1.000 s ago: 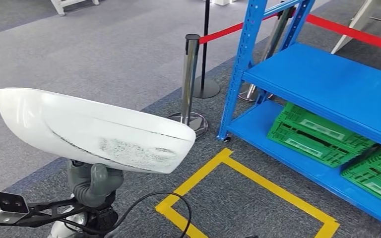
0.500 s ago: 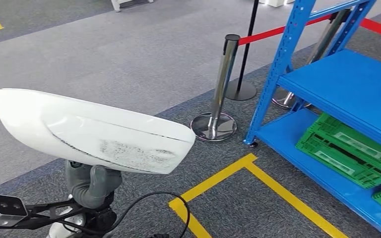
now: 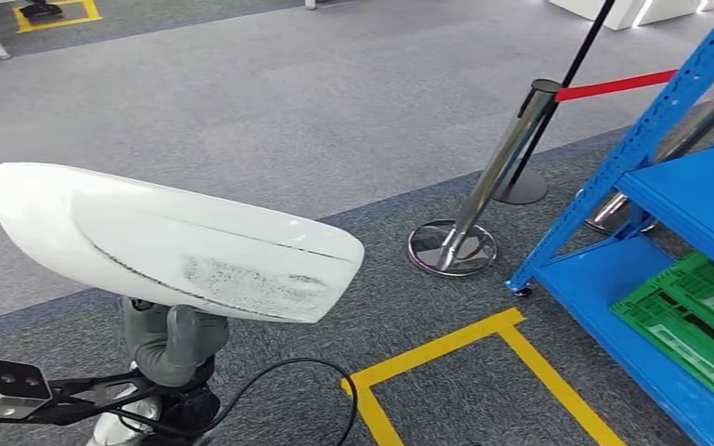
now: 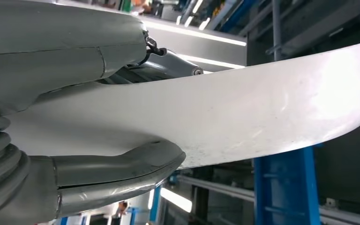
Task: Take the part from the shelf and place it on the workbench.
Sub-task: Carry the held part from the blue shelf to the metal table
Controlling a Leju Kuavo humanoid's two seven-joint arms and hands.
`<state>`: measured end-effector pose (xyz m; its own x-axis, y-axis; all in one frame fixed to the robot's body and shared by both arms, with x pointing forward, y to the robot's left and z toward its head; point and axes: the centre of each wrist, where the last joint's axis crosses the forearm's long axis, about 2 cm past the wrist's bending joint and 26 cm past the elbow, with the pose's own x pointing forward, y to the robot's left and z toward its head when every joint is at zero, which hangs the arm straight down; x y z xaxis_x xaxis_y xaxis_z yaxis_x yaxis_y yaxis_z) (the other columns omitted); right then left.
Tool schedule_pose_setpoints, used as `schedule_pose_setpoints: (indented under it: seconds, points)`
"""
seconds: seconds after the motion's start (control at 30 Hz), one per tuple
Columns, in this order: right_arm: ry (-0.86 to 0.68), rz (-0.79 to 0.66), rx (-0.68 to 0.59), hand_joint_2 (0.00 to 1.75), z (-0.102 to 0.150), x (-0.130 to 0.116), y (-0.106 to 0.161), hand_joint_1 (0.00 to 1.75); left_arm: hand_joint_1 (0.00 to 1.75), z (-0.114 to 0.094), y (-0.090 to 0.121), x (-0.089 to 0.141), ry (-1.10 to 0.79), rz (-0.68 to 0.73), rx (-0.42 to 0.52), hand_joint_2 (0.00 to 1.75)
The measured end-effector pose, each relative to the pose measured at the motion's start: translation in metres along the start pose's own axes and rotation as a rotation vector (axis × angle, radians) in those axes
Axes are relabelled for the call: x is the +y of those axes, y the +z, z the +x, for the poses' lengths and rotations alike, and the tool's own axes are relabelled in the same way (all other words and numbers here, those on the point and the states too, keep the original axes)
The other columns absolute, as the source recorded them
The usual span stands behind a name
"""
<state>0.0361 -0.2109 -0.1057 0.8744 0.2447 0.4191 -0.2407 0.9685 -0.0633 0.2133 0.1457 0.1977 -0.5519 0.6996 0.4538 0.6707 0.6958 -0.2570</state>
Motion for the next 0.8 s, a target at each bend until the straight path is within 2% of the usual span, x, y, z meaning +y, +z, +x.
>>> schedule_pose_setpoints:
  seconds: [0.8]
  points:
    - [0.002, -0.006, 0.009, 1.75, -0.0024, 0.0012, 0.0010, 0.00, 1.75, 0.0004, 0.0027, 0.0012, -0.009, 0.007, 0.009, 1.75]
